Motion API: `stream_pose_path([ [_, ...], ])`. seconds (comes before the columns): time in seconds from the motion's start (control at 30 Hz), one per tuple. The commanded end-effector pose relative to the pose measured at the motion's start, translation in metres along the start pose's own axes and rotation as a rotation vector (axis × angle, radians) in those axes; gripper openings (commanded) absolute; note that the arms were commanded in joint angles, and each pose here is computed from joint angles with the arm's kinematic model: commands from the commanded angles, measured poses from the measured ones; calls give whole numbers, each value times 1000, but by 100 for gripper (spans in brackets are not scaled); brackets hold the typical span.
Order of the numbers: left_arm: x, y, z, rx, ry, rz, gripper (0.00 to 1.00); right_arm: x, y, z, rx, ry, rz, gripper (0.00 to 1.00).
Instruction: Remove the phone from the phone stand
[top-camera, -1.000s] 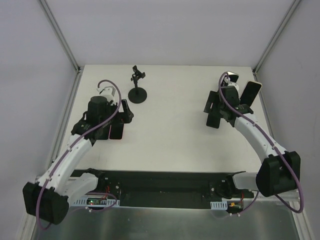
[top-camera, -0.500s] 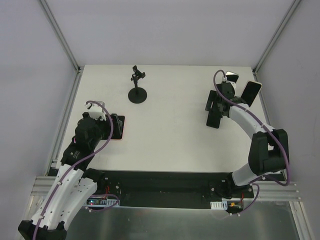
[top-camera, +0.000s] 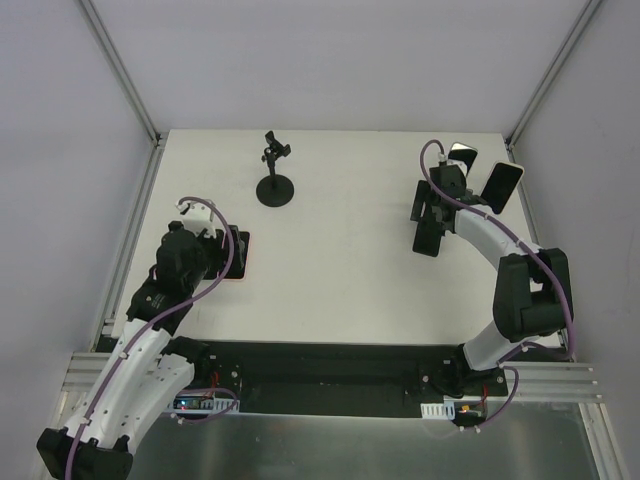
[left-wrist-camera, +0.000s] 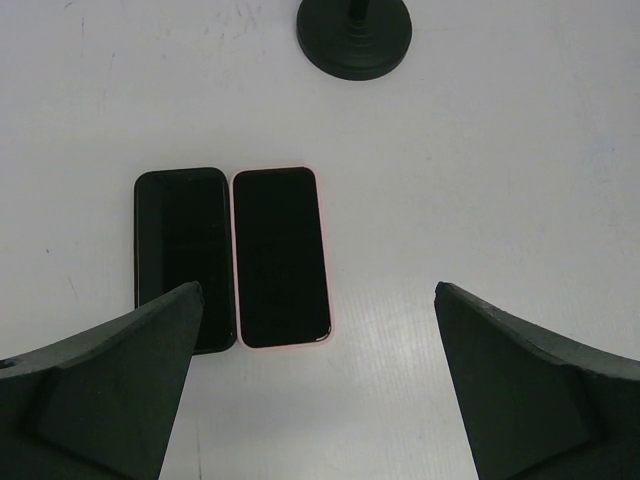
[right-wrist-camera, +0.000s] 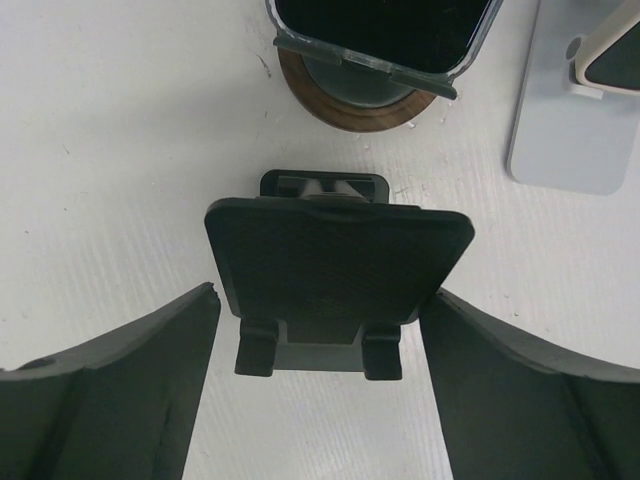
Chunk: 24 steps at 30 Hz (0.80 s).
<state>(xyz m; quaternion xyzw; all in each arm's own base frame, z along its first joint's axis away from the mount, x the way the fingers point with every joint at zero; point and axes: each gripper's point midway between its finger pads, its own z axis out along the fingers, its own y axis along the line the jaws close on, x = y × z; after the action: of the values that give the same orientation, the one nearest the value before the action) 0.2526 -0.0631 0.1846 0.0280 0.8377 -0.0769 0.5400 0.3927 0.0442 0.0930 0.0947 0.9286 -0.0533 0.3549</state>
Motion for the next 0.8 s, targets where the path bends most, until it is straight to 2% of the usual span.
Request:
stream_pose_path([
  [0.0, -9, -7, 2, 39, -25, 7, 99, -14, 1, -5, -18, -50, -3, 78],
  [0.27, -4, -23, 5, 127, 9, 3, 99, -11, 5, -12, -36, -64, -9, 56],
  [0.3, -4, -25, 6, 141, 11, 1, 99, -12, 6, -16, -45, -70, -35, 48],
  [0.37, -2, -37, 5, 205, 26, -15, 99, -11, 15, -23, -75, -82, -52, 37],
  [0.6, -2, -75, 9, 396, 66, -94, 99, -11, 74, -62, -256, -147, -156, 32],
  [0.77, -20, -93, 18, 471, 69, -154, 99, -5, 122, -87, -430, -189, -262, 31],
])
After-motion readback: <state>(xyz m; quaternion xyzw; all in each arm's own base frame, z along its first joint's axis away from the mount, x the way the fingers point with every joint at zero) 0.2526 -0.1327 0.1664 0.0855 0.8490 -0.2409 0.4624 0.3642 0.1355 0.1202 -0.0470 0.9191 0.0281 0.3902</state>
